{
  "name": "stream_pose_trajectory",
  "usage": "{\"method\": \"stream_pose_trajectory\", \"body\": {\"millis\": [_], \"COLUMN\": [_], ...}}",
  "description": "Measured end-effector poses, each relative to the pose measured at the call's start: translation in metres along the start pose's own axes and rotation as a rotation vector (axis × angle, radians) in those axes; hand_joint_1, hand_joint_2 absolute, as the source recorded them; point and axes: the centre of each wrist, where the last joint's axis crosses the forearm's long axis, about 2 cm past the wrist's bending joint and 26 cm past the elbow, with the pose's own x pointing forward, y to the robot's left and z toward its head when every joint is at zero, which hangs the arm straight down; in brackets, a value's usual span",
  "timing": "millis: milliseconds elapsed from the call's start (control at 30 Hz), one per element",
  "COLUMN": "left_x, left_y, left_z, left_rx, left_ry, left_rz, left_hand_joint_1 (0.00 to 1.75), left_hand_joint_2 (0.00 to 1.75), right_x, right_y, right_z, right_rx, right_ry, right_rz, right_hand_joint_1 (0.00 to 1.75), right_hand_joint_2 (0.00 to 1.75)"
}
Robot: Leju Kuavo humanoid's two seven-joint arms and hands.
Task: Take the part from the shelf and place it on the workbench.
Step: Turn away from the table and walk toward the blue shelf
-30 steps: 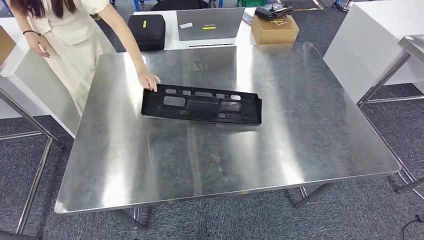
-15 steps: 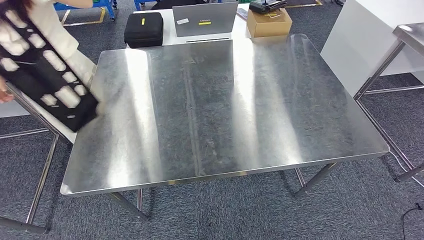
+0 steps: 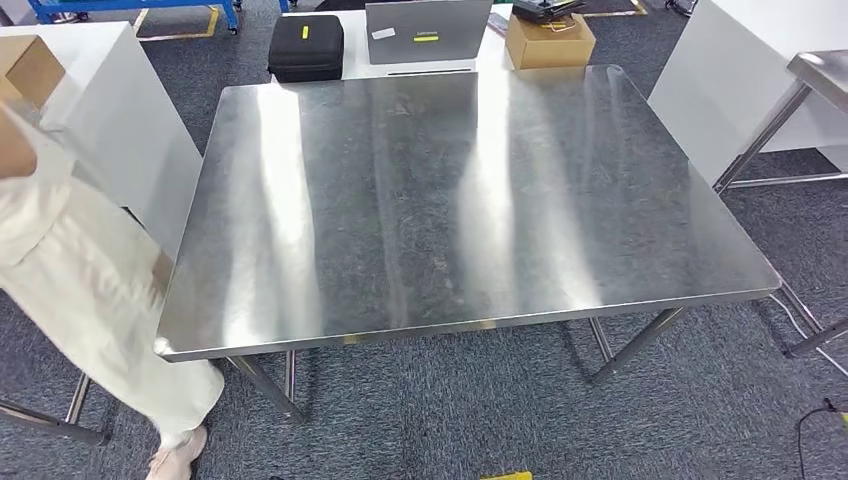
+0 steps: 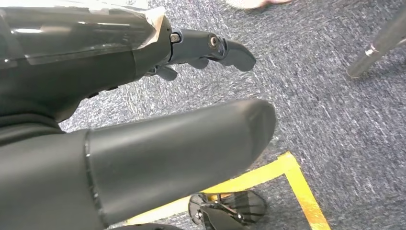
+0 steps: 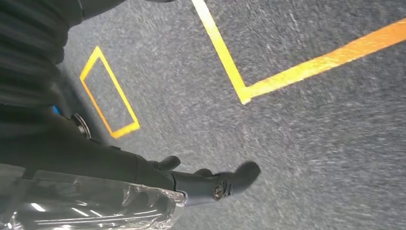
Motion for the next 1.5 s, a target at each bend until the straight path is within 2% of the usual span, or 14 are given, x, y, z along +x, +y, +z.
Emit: {"method": "stream_pose_trajectory", "body": {"millis": [1500], "left_x": [0.014], "left_y": [-0.004], "left_z": [-0.004], "left_rx": [-0.019], "left_ry": [-0.004], "left_rz": [-0.001], "left_hand_joint_1": [0.00], "left_hand_joint_2": [0.00], "right_x": [0.001], "right_y": [-0.005], "right_z": [-0.004], "right_rx": [0.014], "right_ry": [0.030], "right_rz": [0.007], "right_hand_joint_1": [0.00], "right_hand_joint_2": [1.75]}}
